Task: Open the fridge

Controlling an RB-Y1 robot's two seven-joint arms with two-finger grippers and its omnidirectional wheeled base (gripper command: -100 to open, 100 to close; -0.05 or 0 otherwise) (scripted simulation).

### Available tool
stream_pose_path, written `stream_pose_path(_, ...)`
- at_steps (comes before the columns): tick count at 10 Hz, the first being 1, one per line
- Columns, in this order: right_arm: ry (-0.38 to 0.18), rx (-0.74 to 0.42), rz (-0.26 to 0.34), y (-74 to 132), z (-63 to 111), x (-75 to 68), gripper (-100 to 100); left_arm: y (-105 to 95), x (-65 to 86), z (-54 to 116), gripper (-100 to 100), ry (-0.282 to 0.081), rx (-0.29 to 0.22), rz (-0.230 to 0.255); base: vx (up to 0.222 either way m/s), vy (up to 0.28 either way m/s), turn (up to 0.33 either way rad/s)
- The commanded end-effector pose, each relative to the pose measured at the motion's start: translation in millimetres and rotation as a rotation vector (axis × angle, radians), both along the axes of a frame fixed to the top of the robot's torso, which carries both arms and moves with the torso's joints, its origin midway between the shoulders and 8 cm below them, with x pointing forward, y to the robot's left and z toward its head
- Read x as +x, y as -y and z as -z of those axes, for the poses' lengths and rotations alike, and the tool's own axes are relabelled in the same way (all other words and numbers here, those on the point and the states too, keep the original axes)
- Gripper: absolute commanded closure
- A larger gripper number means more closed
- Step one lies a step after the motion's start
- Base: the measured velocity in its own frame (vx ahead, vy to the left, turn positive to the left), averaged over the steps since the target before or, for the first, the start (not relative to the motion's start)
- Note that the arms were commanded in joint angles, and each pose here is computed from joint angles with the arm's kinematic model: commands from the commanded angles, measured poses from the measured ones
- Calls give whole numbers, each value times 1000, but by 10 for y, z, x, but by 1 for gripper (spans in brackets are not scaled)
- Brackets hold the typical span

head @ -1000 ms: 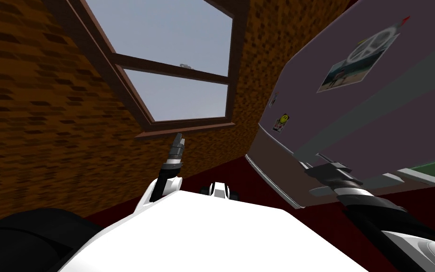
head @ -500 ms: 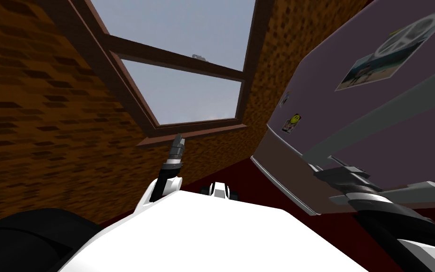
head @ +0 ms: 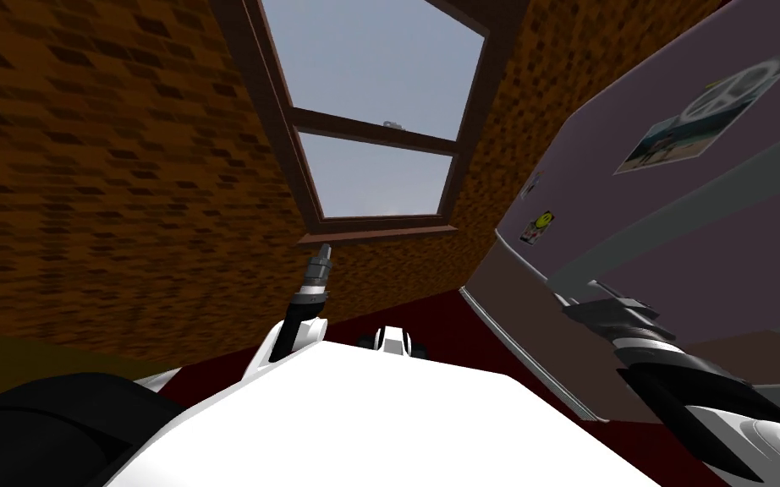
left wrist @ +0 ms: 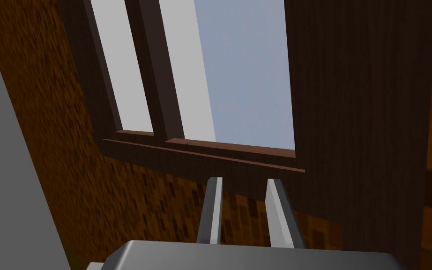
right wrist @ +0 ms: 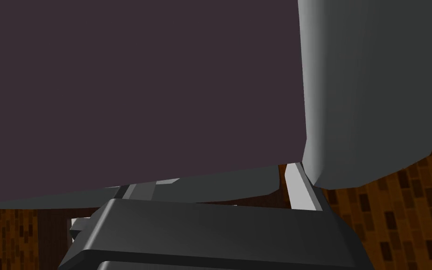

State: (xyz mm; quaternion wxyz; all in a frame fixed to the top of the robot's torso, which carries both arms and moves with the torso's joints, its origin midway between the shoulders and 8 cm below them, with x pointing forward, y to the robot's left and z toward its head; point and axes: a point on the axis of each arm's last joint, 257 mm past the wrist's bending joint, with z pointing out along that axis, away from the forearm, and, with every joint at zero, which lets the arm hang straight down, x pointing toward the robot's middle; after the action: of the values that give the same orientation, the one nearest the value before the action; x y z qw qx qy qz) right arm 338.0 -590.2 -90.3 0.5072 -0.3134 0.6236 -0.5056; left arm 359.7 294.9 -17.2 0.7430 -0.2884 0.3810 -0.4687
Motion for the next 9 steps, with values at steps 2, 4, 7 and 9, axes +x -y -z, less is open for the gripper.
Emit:
stream_pose_path(2,8,66,50,253,140,126,100,-1,0,0,0,0,0,0,-47,22,85)
stream_pose_path(4,8,65,104,454,180,137,100,1,1,-1,0,0,0,0,-155,38,334)
stream_pose_path(7,-28,79,157,685,390,4,100,0,0,0,0,0,0,0,-8,1,124)
stream_pose_path(9,-47,86,183,794,493,-68,100,-1,0,0,0,0,0,0,7,-2,-1)
